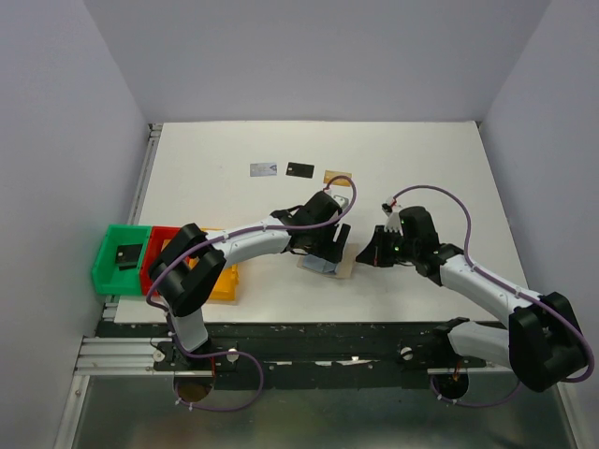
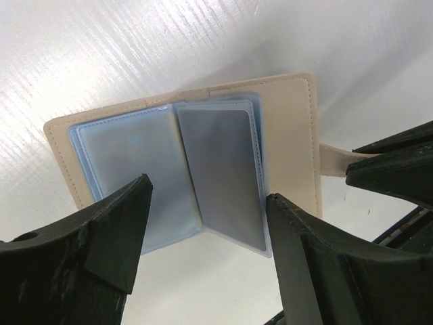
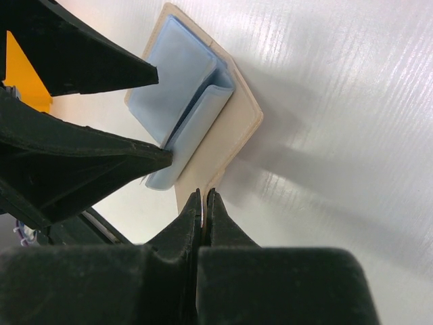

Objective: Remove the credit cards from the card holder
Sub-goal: Remove the credit card from the card holder.

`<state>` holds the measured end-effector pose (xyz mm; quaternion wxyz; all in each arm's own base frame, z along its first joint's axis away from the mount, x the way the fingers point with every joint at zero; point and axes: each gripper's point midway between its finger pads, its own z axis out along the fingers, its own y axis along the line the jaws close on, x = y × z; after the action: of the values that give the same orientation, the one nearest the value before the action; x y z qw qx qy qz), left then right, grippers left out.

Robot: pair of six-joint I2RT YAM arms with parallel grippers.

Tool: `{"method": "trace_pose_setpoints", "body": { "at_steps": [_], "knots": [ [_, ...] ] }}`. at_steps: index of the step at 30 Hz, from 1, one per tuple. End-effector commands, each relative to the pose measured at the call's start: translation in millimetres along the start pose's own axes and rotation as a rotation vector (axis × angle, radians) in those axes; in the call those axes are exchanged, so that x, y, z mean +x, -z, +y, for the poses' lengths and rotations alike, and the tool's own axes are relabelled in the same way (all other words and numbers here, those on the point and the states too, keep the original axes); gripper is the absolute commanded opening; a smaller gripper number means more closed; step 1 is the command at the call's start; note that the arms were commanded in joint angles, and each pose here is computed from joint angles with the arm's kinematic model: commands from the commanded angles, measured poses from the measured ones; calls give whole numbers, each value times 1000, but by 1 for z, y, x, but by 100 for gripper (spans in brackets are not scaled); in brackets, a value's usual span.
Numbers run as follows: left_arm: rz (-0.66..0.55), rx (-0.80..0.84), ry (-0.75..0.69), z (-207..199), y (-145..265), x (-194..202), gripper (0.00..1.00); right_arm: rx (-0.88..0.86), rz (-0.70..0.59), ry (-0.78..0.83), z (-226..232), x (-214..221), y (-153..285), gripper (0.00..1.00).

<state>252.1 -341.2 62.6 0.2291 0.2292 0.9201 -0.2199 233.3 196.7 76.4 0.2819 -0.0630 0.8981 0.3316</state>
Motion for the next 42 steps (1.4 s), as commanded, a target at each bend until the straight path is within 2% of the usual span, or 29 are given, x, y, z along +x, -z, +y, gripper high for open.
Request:
{"method": "trace_pose_setpoints", "body": {
  "at_steps": [1, 15, 29, 37, 42],
  "knots": [
    [-32, -47, 10, 5, 7, -8, 82, -3, 2, -4, -1, 4, -3, 1],
    [-73, -110, 22, 18, 18, -14, 83, 12, 8, -12, -7, 9, -6, 0],
    [18, -119, 17, 23, -3, 5, 83, 9, 12, -14, -7, 12, -6, 0],
    [-15, -117, 13, 20, 4, -3, 84, 11, 9, -15, -8, 12, -6, 0],
    [-40, -114, 0, 18, 9, -11, 88, 9, 10, -20, -9, 14, -7, 0]
  ]
}}
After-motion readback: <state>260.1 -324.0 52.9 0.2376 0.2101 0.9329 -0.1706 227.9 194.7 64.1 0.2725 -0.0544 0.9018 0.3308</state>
